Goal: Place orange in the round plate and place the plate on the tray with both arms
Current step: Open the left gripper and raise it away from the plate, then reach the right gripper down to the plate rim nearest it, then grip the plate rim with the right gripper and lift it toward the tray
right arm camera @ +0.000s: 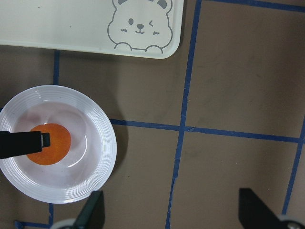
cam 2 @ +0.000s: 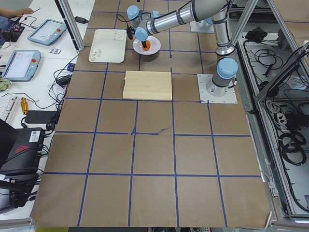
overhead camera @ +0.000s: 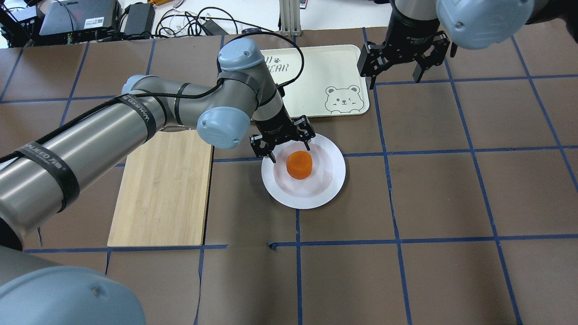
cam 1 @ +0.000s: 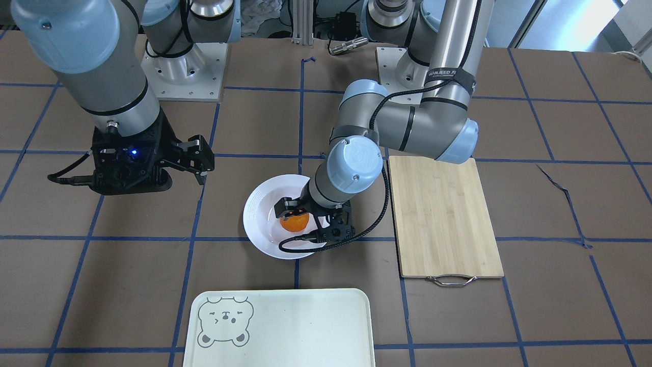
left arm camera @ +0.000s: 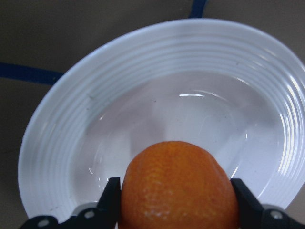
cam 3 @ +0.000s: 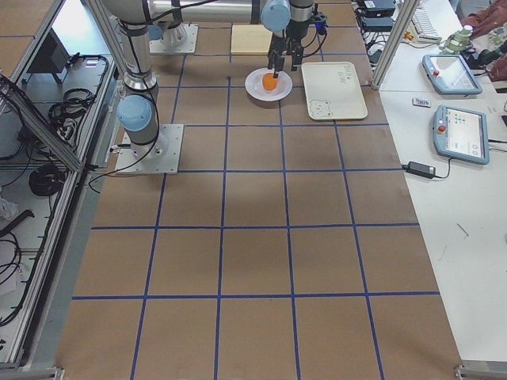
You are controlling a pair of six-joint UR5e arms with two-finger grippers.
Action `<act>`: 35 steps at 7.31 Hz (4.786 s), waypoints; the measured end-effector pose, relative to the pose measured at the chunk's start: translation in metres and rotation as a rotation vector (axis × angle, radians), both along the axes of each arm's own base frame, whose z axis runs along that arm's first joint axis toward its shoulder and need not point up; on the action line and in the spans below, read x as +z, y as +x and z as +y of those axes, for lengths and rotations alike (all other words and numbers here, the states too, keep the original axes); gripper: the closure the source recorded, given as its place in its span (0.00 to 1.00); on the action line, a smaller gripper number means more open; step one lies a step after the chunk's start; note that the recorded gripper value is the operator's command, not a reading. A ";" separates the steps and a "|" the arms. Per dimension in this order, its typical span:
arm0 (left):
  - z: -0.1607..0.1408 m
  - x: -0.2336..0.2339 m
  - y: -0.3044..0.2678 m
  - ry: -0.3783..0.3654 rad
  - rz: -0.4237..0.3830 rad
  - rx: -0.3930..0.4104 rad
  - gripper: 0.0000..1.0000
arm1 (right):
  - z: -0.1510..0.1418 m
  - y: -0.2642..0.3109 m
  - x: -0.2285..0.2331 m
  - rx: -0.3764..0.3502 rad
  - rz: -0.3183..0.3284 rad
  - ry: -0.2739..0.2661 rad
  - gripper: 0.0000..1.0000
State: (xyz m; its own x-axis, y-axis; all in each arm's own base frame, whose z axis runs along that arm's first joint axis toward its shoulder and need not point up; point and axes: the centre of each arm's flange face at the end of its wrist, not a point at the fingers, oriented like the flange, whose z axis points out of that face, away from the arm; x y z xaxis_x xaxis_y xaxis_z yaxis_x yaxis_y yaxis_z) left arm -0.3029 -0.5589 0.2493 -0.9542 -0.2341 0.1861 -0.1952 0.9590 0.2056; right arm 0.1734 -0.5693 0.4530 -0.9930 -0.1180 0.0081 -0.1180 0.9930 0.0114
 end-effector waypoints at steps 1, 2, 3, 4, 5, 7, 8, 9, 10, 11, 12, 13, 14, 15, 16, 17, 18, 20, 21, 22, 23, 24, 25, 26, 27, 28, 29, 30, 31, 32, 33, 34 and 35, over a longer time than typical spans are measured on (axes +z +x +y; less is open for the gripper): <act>-0.010 0.031 0.039 -0.048 -0.027 -0.036 0.00 | 0.000 0.000 0.000 0.000 -0.001 0.000 0.00; -0.009 0.064 0.077 -0.073 -0.065 -0.105 0.00 | 0.000 0.000 -0.001 -0.001 -0.003 0.000 0.00; 0.004 0.097 0.106 -0.080 -0.122 -0.176 0.00 | -0.003 -0.001 -0.005 -0.005 -0.004 0.001 0.00; 0.020 0.128 0.122 -0.090 -0.156 -0.218 0.00 | -0.010 -0.003 -0.017 -0.014 -0.015 0.002 0.00; 0.036 0.160 0.130 -0.122 -0.172 -0.232 0.00 | -0.016 -0.007 -0.032 -0.029 -0.053 0.005 0.00; 0.052 0.218 0.134 -0.219 -0.205 -0.235 0.00 | -0.016 -0.014 -0.076 -0.066 -0.166 0.024 0.00; 0.048 0.239 0.130 -0.262 -0.228 -0.238 0.00 | -0.009 -0.015 -0.108 -0.078 -0.220 0.011 0.00; 0.048 0.251 0.122 -0.290 -0.240 -0.247 0.00 | 0.002 -0.013 -0.141 -0.087 -0.280 -0.005 0.00; 0.052 0.253 0.117 -0.293 -0.249 -0.252 0.00 | 0.018 -0.009 -0.173 -0.094 -0.351 -0.014 0.00; 0.056 0.251 0.117 -0.286 -0.250 -0.251 0.00 | 0.034 -0.006 -0.200 -0.108 -0.416 -0.032 0.00; 0.059 0.252 0.117 -0.279 -0.248 -0.250 0.00 | 0.047 -0.004 -0.223 -0.125 -0.462 -0.056 0.00; 0.061 0.254 0.116 -0.273 -0.250 -0.239 0.00 | 0.058 -0.002 -0.243 -0.140 -0.490 -0.074 0.00; 0.061 0.256 0.115 -0.270 -0.254 -0.211 0.00 | 0.064 0.000 -0.259 -0.156 -0.515 -0.079 0.00; 0.060 0.260 0.114 -0.268 -0.256 -0.186 0.00 | 0.067 0.003 -0.270 -0.167 -0.544 -0.069 0.00; 0.061 0.262 0.115 -0.263 -0.256 -0.176 0.00 | 0.068 0.005 -0.276 -0.173 -0.567 -0.058 0.00; 0.064 0.263 0.115 -0.261 -0.257 -0.175 0.00 | 0.068 0.006 -0.278 -0.177 -0.579 -0.051 0.00; 0.065 0.264 0.115 -0.261 -0.257 -0.177 0.00 | 0.069 0.007 -0.280 -0.182 -0.583 -0.044 0.00; 0.066 0.267 0.117 -0.264 -0.259 -0.174 0.00 | 0.075 0.009 -0.284 -0.200 -0.608 -0.021 0.00; 0.068 0.268 0.118 -0.264 -0.259 -0.173 0.00 | 0.078 0.012 -0.285 -0.217 -0.632 -0.006 0.00; 0.068 0.268 0.118 -0.262 -0.259 -0.173 0.00 | 0.079 0.013 -0.285 -0.238 -0.643 0.007 0.00; 0.068 0.267 0.118 -0.261 -0.259 -0.173 0.00 | 0.082 0.014 -0.287 -0.251 -0.647 0.018 0.07; 0.068 0.266 0.118 -0.259 -0.259 -0.173 0.00 | 0.086 0.014 -0.291 -0.258 -0.647 0.028 0.11; 0.067 0.265 0.119 -0.259 -0.257 -0.172 0.00 | 0.089 0.014 -0.294 -0.262 -0.644 0.035 0.20; 0.066 0.265 0.119 -0.260 -0.257 -0.170 0.00 | 0.090 0.014 -0.296 -0.264 -0.638 0.039 0.57; 0.065 0.265 0.119 -0.261 -0.260 -0.169 0.00 | 0.090 0.013 -0.297 -0.272 -0.636 0.042 0.87; 0.065 0.266 0.120 -0.259 -0.262 -0.168 0.00 | 0.091 0.013 -0.297 -0.291 -0.637 0.050 1.00; 0.065 0.267 0.120 -0.261 -0.263 -0.168 0.00 | 0.091 0.014 -0.298 -0.312 -0.637 0.059 1.00; 0.064 0.269 0.120 -0.265 -0.263 -0.168 0.00 | 0.090 0.014 -0.297 -0.354 -0.635 0.073 1.00; 0.065 0.270 0.119 -0.266 -0.262 -0.168 0.00 | 0.086 0.014 -0.293 -0.425 -0.634 0.091 1.00; 0.064 0.270 0.118 -0.263 -0.260 -0.169 0.00 | 0.080 0.015 -0.288 -0.483 -0.634 0.100 1.00; 0.063 0.267 0.118 -0.259 -0.257 -0.170 0.00 | 0.075 0.014 -0.282 -0.510 -0.637 0.098 1.00; 0.061 0.265 0.118 -0.255 -0.255 -0.170 0.00 | 0.068 0.011 -0.275 -0.522 -0.647 0.083 1.00; 0.061 0.263 0.118 -0.249 -0.254 -0.170 0.00 | 0.052 0.005 -0.261 -0.526 -0.663 0.046 1.00</act>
